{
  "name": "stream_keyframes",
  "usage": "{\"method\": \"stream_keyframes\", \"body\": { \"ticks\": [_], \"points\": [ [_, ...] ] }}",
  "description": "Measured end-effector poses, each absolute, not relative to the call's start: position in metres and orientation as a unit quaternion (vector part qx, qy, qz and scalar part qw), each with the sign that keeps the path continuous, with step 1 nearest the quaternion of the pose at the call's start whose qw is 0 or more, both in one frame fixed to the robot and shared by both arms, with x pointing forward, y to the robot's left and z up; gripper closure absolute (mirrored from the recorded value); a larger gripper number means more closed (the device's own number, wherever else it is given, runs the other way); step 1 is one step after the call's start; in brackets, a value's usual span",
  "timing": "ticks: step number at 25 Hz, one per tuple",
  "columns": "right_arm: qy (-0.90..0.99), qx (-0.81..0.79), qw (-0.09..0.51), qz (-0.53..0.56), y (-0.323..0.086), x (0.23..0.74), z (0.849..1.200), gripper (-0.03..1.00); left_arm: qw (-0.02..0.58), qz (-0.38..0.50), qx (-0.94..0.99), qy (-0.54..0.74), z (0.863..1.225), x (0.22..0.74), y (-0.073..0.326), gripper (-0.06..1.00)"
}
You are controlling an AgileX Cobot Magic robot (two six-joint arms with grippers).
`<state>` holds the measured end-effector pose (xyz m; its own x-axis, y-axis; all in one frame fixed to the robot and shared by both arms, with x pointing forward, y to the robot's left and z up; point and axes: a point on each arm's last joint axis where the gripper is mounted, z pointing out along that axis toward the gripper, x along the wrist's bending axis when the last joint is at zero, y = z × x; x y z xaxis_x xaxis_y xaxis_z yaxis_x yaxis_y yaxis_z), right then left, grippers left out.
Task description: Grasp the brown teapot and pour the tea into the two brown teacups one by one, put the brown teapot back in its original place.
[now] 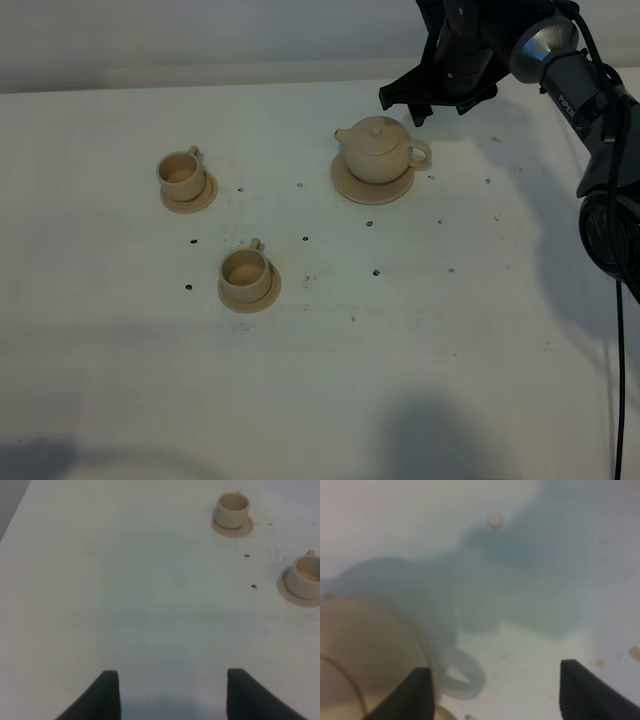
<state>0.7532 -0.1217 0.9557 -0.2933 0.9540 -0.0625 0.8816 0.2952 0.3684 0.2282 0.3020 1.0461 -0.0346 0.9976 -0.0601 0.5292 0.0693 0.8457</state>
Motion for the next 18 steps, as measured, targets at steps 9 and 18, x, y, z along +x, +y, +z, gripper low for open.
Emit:
{"method": "stream_keyframes", "body": {
  "ticks": [9, 18],
  "points": [
    [0.804, 0.564, 0.143, 0.122, -0.123, 0.754, 0.952, 0.41, 0.355, 0.330, 0.597, 0.639, 1.046, 0.228, 0.302, 0.47],
    [0.810, 0.560, 0.137, 0.107, -0.123, 0.755, 0.935, 0.41, 0.355, 0.330, 0.597, 0.639, 1.046, 0.228, 0.302, 0.47]
  ]
}}
